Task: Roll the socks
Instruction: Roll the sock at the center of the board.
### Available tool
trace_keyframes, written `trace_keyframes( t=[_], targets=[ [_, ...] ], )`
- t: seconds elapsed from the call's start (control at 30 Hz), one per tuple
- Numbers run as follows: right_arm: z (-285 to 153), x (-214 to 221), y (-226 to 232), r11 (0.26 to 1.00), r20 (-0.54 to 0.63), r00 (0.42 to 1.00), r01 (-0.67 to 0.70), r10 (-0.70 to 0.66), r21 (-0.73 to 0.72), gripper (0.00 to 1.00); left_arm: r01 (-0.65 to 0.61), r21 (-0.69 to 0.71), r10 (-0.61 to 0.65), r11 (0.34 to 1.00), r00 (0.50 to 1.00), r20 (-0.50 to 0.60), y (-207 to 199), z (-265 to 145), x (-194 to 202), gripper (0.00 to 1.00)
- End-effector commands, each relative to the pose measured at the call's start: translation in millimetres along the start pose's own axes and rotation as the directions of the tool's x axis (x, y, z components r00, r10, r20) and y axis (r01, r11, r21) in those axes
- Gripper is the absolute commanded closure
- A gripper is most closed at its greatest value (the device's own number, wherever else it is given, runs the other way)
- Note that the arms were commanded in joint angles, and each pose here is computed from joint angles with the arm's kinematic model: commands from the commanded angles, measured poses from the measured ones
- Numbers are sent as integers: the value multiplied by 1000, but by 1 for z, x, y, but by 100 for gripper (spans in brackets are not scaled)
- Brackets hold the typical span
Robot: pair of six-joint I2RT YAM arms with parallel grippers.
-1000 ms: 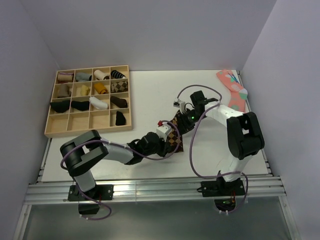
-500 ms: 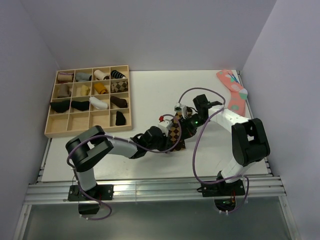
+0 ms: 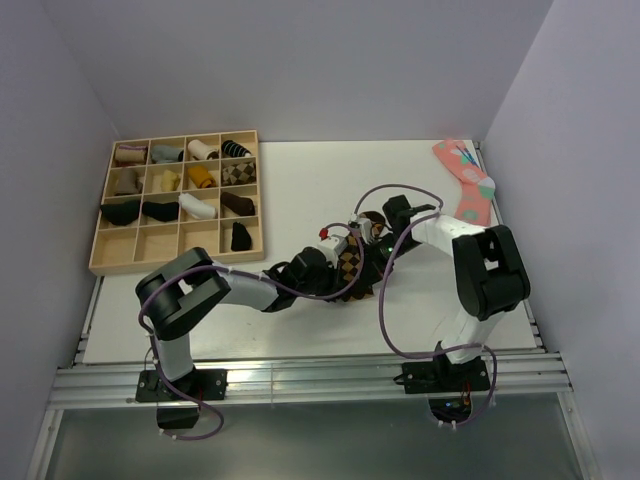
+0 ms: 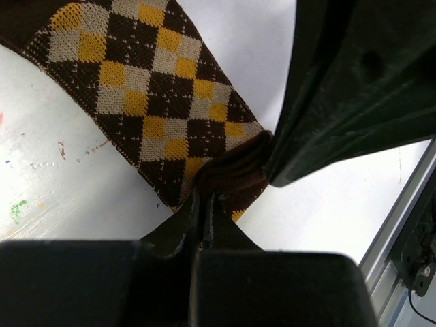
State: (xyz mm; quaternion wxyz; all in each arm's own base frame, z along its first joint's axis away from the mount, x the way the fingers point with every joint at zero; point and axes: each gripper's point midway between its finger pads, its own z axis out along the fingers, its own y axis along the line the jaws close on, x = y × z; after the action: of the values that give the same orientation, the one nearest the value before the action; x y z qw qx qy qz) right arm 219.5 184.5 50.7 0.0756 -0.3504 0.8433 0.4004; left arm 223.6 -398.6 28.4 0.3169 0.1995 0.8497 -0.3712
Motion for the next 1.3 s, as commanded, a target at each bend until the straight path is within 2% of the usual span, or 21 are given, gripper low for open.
trace_keyframes(
  t=[0.0,0.2,0.4,0.47,0.6,0.8,0.97,1.17,1.27],
  targets=[
    [0,-3,-12,997,-1,999,-45,45,69,92,10,-53,-14,999,997,-80,17,2,21,100],
    [0,-3,-42,971,-9,991,-129,133,202,96,3,-46,-7,999,997,-77,16,1,20,100],
    [0,6,-60,941,-42,976,-196,216,276,98,5,-47,-8,999,997,-75,15,1,18,100],
    [-1,9,-62,939,-54,975,-189,213,288,99,7,-43,-10,999,997,-75,14,2,16,100],
    [-10,0,-54,950,-8,988,-147,155,276,97,24,-34,-27,999,996,-88,13,5,18,100],
    [-45,-22,-42,965,128,992,-37,4,259,93,64,-13,-65,998,989,-132,12,-1,20,100],
    [-54,-16,-35,949,143,976,116,-164,293,91,64,-27,-68,998,980,-186,13,-3,26,100],
    [-70,-7,-16,857,162,881,365,-444,363,88,106,7,-101,994,970,-222,5,-6,23,100],
    [-75,-4,0,785,174,801,474,-572,398,80,125,21,-116,992,963,-244,2,-7,23,100]
  ],
)
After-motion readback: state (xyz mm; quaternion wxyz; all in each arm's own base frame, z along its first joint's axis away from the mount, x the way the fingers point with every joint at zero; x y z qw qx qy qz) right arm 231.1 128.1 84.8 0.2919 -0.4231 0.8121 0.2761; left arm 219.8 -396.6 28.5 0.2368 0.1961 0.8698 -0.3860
